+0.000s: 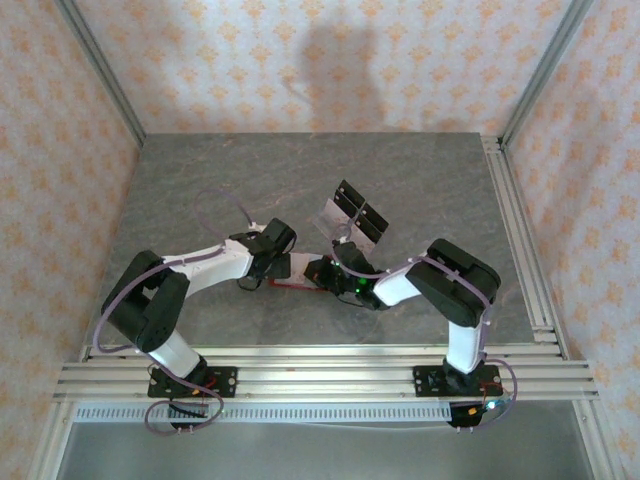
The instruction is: Put the credit cards into the card holder
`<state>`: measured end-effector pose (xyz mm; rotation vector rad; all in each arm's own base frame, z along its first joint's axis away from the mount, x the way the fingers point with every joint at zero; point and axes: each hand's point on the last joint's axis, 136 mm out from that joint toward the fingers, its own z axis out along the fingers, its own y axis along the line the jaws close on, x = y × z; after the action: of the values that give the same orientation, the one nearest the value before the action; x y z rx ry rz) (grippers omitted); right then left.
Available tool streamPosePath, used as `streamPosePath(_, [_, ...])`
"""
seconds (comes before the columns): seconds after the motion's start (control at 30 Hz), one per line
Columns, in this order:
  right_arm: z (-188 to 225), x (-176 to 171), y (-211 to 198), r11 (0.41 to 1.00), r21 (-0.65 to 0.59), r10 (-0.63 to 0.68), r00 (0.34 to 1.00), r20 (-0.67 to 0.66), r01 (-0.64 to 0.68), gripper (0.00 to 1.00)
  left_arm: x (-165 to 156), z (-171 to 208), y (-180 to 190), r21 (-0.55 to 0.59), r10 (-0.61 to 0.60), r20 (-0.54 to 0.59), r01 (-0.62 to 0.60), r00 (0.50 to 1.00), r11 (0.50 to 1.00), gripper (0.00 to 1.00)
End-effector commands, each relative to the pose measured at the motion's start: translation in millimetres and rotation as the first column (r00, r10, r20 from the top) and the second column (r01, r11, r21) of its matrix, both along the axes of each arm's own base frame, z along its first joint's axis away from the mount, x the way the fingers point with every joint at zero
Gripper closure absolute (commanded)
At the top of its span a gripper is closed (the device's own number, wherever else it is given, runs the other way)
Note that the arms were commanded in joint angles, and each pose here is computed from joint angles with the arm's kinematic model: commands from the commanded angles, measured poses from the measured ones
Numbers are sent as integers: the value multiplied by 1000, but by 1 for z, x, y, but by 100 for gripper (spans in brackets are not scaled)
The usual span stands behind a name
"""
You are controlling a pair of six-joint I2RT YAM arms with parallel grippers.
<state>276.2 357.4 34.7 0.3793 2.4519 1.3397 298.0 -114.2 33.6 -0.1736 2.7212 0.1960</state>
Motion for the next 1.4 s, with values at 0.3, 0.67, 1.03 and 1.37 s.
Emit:
streamPosePath(0.3, [10,-4,-7,989,-136,62,998,-1,-62,58,1,26,32,90,84,28,-86,996,992,2])
streamPosePath(0.67, [-4,-1,-33,964,-253,70,996,-55,-82,56,-3,21,35,89,84,14,-85,996,992,2])
streamPosePath(1.03, [29,9,-37,927,-336,164,986,-37,-167,56,-6,10,20,6,50,0,-50,999,999,2])
streamPosePath(1.37, [33,19,-47,867,-467,170,984,-51,-174,89,-4,3,15,-8,37,-13,-37,999,999,3])
